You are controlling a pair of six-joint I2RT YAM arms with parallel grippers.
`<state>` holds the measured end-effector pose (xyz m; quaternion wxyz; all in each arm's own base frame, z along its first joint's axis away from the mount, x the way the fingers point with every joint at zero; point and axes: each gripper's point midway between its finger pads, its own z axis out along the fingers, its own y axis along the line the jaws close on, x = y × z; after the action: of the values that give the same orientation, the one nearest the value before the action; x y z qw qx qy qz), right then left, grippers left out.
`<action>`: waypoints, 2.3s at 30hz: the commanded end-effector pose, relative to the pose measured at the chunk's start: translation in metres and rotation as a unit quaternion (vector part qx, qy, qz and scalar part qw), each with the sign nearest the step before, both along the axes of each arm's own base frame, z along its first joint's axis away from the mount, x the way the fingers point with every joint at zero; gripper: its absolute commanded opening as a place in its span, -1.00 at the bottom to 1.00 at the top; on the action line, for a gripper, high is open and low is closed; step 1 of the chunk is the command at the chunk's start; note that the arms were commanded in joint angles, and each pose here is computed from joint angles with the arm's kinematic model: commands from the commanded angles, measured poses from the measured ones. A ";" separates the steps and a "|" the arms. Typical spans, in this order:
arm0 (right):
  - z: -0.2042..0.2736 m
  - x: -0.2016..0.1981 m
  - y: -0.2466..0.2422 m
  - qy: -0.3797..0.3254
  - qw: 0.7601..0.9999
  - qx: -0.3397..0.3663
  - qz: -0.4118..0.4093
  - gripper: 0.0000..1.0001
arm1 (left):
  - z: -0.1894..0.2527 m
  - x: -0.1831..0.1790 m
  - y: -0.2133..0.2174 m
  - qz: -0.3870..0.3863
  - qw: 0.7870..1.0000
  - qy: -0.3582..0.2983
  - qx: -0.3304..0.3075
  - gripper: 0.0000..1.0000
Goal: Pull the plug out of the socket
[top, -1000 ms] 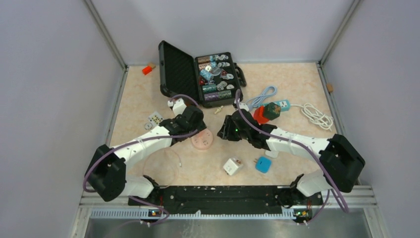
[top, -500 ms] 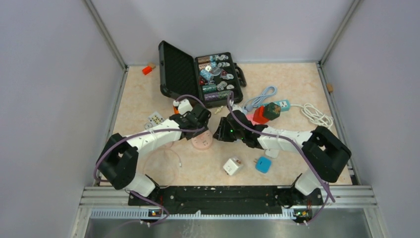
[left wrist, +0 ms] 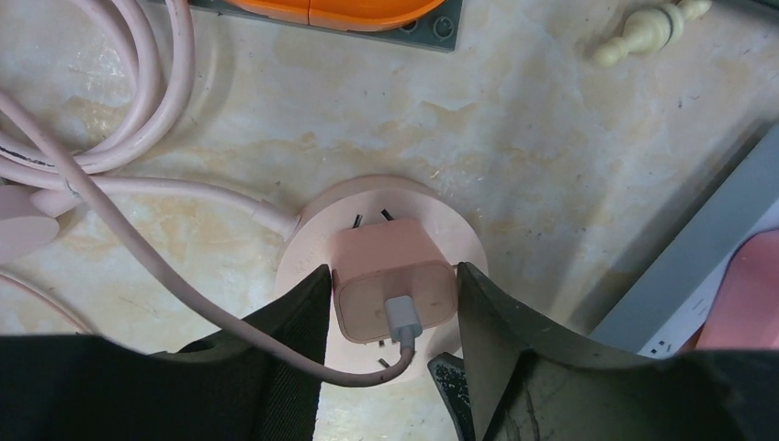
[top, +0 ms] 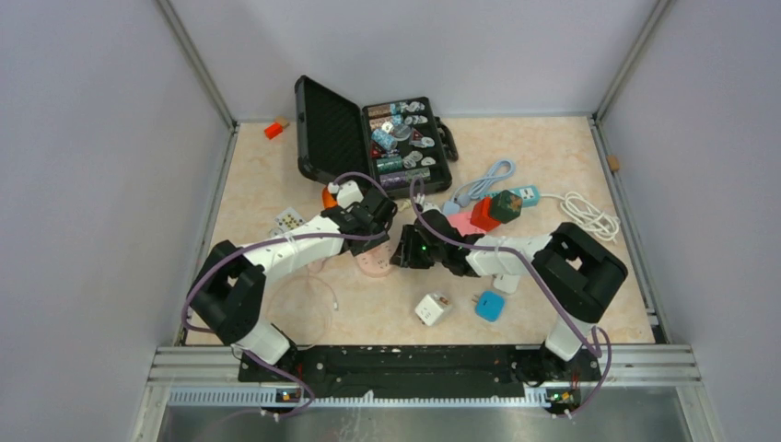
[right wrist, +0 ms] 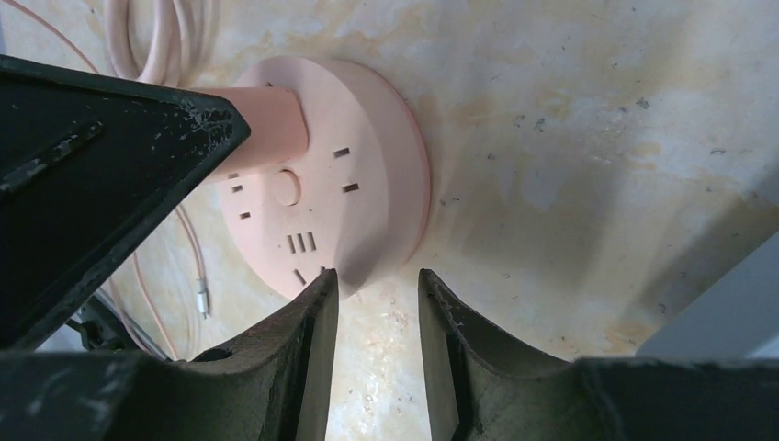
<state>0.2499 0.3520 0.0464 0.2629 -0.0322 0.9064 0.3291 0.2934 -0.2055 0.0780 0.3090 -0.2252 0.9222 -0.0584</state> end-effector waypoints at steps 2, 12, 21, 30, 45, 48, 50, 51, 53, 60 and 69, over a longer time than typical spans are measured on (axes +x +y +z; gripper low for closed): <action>0.012 0.012 0.016 -0.016 1.000 0.025 0.004 -0.30 | -0.005 -0.005 0.000 -0.019 0.999 0.024 0.019 0.15; -0.008 0.008 0.012 0.007 1.000 -0.007 0.000 -0.39 | -0.001 -0.002 0.004 -0.023 0.999 0.023 0.042 -0.08; -0.020 -0.007 0.019 0.016 0.998 -0.056 0.026 -0.40 | 0.018 -0.006 -0.006 -0.066 0.997 0.016 0.019 -0.31; -0.039 -0.010 0.006 0.043 0.993 -0.113 -0.005 -0.46 | 0.017 -0.015 -0.001 -0.096 0.995 0.020 0.012 -0.38; -0.010 0.000 0.043 0.020 0.999 -0.033 0.019 -0.46 | 0.006 -0.017 0.019 -0.095 0.995 0.031 -0.007 -0.24; -0.008 0.001 0.044 0.018 0.999 -0.029 0.019 -0.44 | 0.002 -0.014 0.027 -0.084 0.996 0.033 0.019 0.03; -0.009 0.002 0.043 0.020 0.999 -0.030 0.017 -0.44 | -0.002 -0.012 0.033 -0.072 0.996 0.036 0.035 0.18; -0.010 0.002 0.043 0.022 0.999 -0.029 0.017 -0.44 | -0.005 -0.012 0.035 -0.067 0.996 0.039 0.042 0.25; -0.011 0.002 0.042 0.024 0.999 -0.028 0.014 -0.43 | -0.008 -0.010 0.037 -0.058 0.996 0.042 0.048 0.35; -0.011 0.003 0.041 0.028 0.999 -0.023 0.013 -0.41 | -0.008 -0.002 0.039 -0.033 0.998 0.032 0.052 0.39; -0.022 0.004 0.034 0.041 0.998 -0.041 0.002 -0.46 | 0.008 -0.004 0.032 -0.050 0.997 0.034 0.040 -0.26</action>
<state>0.2494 0.3943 0.0420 0.2305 -0.0408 0.9172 0.3223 0.2794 -0.1665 0.0615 0.2649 -0.1709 0.9489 -0.0136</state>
